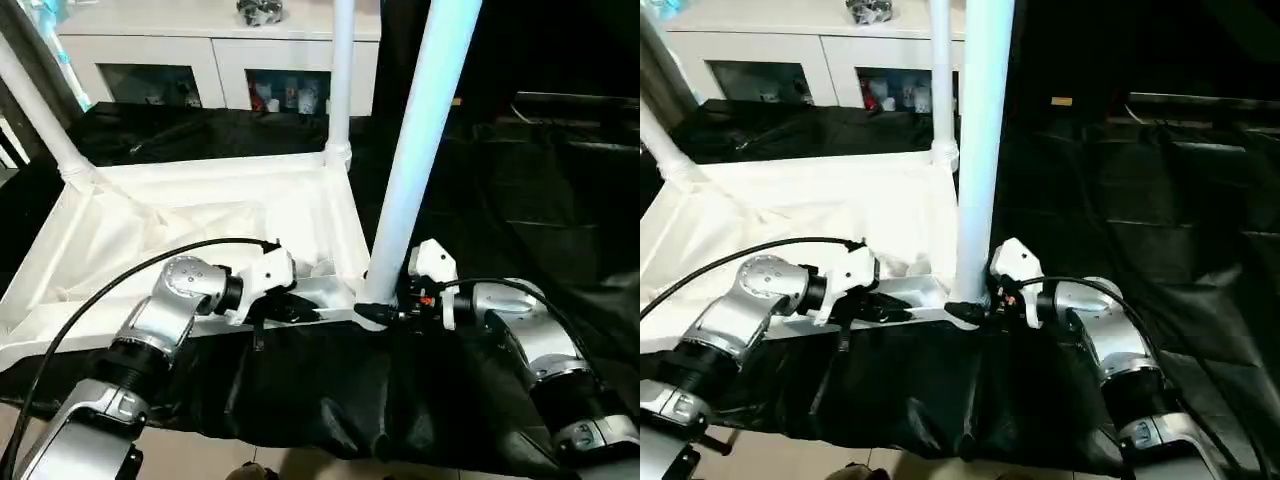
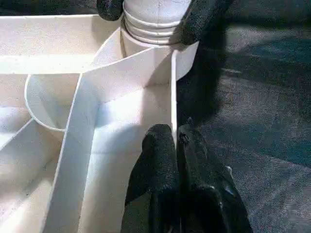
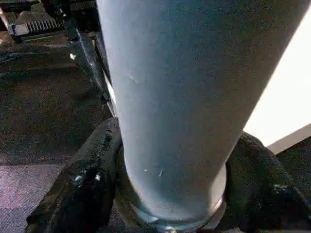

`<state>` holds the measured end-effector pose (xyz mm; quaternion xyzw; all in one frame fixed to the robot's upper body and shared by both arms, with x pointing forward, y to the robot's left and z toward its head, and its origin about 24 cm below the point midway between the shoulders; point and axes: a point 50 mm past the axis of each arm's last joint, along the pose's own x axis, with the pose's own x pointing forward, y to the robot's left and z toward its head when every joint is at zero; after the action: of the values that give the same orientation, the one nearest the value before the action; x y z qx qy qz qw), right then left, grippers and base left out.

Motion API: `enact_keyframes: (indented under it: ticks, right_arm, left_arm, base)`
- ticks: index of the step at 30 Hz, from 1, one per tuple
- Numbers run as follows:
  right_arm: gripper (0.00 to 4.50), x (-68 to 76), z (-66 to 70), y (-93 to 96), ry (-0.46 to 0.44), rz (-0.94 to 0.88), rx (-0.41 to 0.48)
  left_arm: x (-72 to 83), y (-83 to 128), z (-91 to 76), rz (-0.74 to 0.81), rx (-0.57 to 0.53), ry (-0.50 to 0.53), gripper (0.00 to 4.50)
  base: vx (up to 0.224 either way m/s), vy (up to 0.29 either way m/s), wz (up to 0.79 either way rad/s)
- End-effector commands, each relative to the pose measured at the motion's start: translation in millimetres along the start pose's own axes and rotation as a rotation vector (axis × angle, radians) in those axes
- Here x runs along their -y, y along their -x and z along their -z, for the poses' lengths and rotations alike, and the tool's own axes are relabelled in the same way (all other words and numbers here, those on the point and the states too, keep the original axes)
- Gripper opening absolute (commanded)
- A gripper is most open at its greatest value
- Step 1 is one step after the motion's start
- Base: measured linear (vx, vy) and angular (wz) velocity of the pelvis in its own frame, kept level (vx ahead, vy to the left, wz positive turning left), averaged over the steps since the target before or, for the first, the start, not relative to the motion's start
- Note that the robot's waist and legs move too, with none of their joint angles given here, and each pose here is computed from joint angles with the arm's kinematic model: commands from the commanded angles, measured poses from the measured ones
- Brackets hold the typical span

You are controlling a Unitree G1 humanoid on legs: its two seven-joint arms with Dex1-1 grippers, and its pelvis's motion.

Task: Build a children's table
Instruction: Rotate leg to tighten

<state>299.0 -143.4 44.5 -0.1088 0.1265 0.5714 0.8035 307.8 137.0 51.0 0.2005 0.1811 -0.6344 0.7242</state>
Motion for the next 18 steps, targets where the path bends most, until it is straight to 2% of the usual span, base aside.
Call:
enact_keyframes:
  ticks: [1,5,9,13,18]
  right_arm:
    - [2.66,-7.2,-6.1,-10.1,0.041,-0.083,0.011]
    - [2.64,-9.7,-3.6,-11.1,0.026,-0.064,0.019]
    - [2.64,0.0,5.1,-23.9,-0.069,0.211,0.042]
    - [2.64,3.6,7.8,-40.9,-0.135,0.418,0.054]
    - [2.64,2.0,-0.8,-72.1,-0.218,0.604,0.076]
  left_arm:
    - [-6.4,3.9,-7.9,-0.031,0.009,-0.034,0.0]
    - [-5.0,0.4,-7.0,-0.034,0.012,-0.033,0.0]
    - [-10.1,-17.1,-6.8,-0.149,-0.027,-0.006,0.0]
    - [-10.4,-40.6,-18.0,-0.219,0.018,0.034,0.0]
    - [-7.1,-74.0,-40.2,-0.274,0.068,0.055,0.0]
  base:
    - [0.0,0.0,0.0]
    - [0.0,0.0,0.0]
    - [0.0,0.0,0.0]
    - [0.0,0.0,0.0]
    - [0.0,0.0,0.0]
